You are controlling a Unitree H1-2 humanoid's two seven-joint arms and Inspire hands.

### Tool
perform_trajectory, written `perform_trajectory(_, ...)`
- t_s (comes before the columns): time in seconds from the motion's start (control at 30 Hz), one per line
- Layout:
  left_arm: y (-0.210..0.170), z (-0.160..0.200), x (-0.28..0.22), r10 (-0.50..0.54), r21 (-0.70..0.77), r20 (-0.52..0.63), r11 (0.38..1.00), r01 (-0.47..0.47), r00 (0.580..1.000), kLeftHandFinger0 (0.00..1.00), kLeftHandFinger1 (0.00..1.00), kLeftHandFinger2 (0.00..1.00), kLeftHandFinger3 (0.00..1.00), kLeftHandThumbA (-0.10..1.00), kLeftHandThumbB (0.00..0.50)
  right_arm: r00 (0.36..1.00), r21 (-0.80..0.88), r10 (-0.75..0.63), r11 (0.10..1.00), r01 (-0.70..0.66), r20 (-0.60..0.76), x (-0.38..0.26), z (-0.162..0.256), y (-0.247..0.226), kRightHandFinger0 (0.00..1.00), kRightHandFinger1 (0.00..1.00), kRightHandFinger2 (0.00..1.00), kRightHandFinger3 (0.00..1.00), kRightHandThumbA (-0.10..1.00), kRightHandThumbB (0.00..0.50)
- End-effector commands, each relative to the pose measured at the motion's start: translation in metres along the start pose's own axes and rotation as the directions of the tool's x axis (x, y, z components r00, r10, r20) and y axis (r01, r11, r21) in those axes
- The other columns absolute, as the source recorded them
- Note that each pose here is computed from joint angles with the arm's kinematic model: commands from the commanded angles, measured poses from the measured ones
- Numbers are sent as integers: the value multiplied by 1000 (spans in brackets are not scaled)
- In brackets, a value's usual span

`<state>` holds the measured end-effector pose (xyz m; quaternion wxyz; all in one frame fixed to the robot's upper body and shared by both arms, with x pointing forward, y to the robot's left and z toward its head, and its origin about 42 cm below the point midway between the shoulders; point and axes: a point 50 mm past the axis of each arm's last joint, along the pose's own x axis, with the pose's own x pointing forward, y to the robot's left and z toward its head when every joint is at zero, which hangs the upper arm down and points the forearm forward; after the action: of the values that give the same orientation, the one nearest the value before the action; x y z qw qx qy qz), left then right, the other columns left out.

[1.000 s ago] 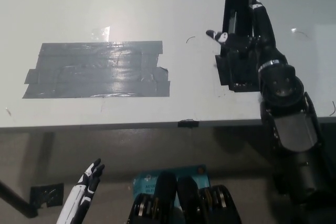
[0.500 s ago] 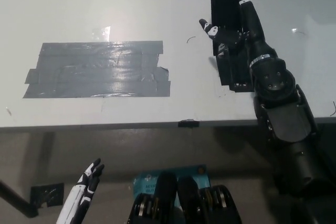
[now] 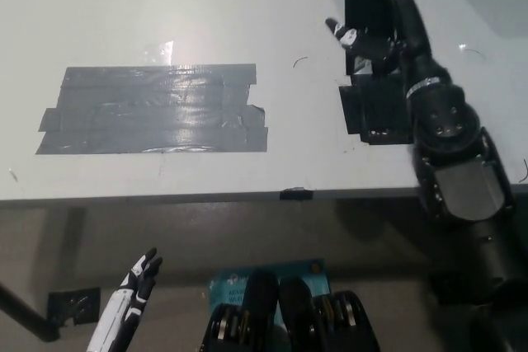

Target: A person hands a stapler to the robot and the robot grabs it with its right hand and places it on the desk infront of it

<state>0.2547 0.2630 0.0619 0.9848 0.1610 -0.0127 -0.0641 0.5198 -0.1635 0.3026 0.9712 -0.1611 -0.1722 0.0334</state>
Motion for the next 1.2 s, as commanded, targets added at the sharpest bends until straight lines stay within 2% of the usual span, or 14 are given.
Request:
perform_trajectory(0.0, 10, 9, 7, 6, 24, 62, 1000, -7, 998, 1000, 1000, 1000, 1000, 1000, 500, 978, -139, 58, 990, -30, 199, 25, 74, -13, 164, 600, 935, 973, -100, 132)
perform_trajectory(0.17, 10, 9, 6, 4, 34, 59, 999, -6, 998, 1000, 1000, 1000, 1000, 1000, 500, 959, -291, 184, 950, -118, 213, 29, 81, -4, 143, 585, 939, 985, -100, 129)
perform_trajectory(0.2, 10, 8, 6, 3, 36, 60, 999, -5, 998, 1000, 1000, 1000, 1000, 1000, 500, 951, -373, 257, 910, -179, 171, 32, 71, 4, 157, 586, 935, 981, -100, 161)
perform_trajectory(0.4, 9, 7, 5, 0, 32, 65, 999, -2, 998, 1000, 1000, 1000, 1000, 1000, 500, 917, -527, 395, 790, -312, 50, 23, 39, 25, 61, 515, 873, 963, -100, 160)
perform_trajectory(0.63, 9, 9, 7, -3, 30, 62, 1000, 1, 998, 1000, 1000, 1000, 1000, 1000, 500, 853, -670, 508, 595, -445, -116, 0, -17, 57, 26, 508, 907, 1000, -100, 156)
perform_trajectory(0.67, 9, 10, 7, -3, 30, 62, 1000, 1, 998, 1000, 1000, 1000, 1000, 1000, 500, 845, -684, 516, 567, -459, -140, -4, -28, 61, 14, 497, 894, 991, -100, 163)
perform_trajectory(0.7, 9, 10, 8, -4, 30, 62, 1000, 2, 998, 1000, 1000, 1000, 1000, 1000, 500, 839, -692, 523, 550, -467, -150, -7, -35, 63, 0, 465, 845, 898, -100, 163)
perform_trajectory(0.73, 9, 11, 9, -6, 32, 62, 999, 4, 998, 1000, 1000, 1000, 1000, 1000, 500, 834, -701, 527, 532, -476, -167, -11, -45, 63, 0, 454, 826, 874, -100, 160)
perform_trajectory(0.8, 9, 12, 10, -8, 36, 63, 999, 5, 998, 1000, 1000, 1000, 1000, 1000, 500, 831, -708, 524, 516, -482, -184, -13, -50, 62, 0, 461, 837, 886, -100, 151)
perform_trajectory(0.83, 9, 12, 10, -7, 33, 64, 999, 5, 998, 1000, 1000, 1000, 1000, 1000, 500, 826, -715, 525, 496, -493, -206, -15, -58, 60, 28, 511, 885, 927, -100, 136)
perform_trajectory(0.97, 10, 12, 11, -7, 10, 69, 1000, 7, 998, 1000, 1000, 1000, 1000, 1000, 500, 821, -710, 520, 484, -511, -236, -17, -70, 56, 57, 546, 914, 941, -100, 130)
perform_trajectory(1.07, 10, 11, 12, -10, -7, 72, 1000, 11, 997, 980, 1000, 1000, 1000, 1000, 500, 817, -717, 518, 467, -518, -254, -17, -76, 53, 82, 563, 922, 933, -100, 141)
perform_trajectory(1.13, 10, 11, 13, -10, -20, 76, 1000, 12, 997, 979, 1000, 1000, 1000, 1000, 500, 816, -730, 509, 442, -521, -274, -15, -76, 52, 146, 588, 906, 919, -75, 162)
perform_trajectory(1.17, 10, 11, 13, -10, -21, 75, 1000, 12, 997, 978, 1000, 1000, 1000, 1000, 500, 815, -729, 508, 439, -525, -281, -14, -75, 51, 222, 604, 867, 914, 67, 190)
